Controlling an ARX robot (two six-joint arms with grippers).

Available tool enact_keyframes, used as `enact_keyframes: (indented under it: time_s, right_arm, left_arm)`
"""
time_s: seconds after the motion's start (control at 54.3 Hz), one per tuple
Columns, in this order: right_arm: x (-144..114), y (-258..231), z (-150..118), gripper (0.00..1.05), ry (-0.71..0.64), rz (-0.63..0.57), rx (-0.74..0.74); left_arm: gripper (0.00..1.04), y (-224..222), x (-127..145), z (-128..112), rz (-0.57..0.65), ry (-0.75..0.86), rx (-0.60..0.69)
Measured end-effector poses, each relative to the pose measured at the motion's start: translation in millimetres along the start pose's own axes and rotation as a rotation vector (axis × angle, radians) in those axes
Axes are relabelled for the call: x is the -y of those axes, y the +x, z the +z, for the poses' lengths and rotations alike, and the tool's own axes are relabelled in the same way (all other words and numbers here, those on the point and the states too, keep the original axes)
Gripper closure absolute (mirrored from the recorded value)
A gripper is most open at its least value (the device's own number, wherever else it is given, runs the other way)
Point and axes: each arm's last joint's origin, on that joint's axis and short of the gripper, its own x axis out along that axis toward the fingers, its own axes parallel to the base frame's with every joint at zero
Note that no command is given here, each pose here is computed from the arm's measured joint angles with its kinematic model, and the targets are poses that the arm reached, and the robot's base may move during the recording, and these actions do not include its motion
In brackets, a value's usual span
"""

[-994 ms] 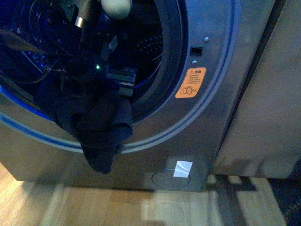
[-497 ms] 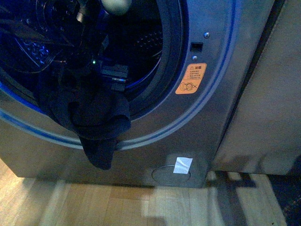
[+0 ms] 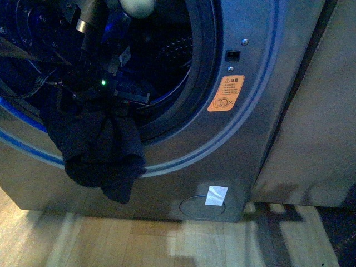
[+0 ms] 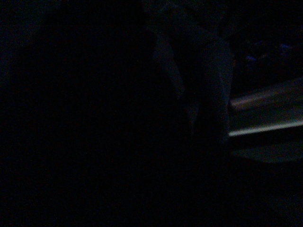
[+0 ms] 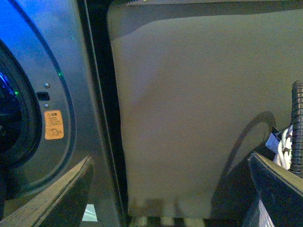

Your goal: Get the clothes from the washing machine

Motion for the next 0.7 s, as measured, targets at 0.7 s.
enact_keyframes:
  time_s: [0.7]
  right_arm:
    - [0.0,0.0,0.0,0.07,0.0,0.0,0.0]
  left_arm:
    - [0.93,-127.9,7.1,-32.2,-0.2,0.074,0.311]
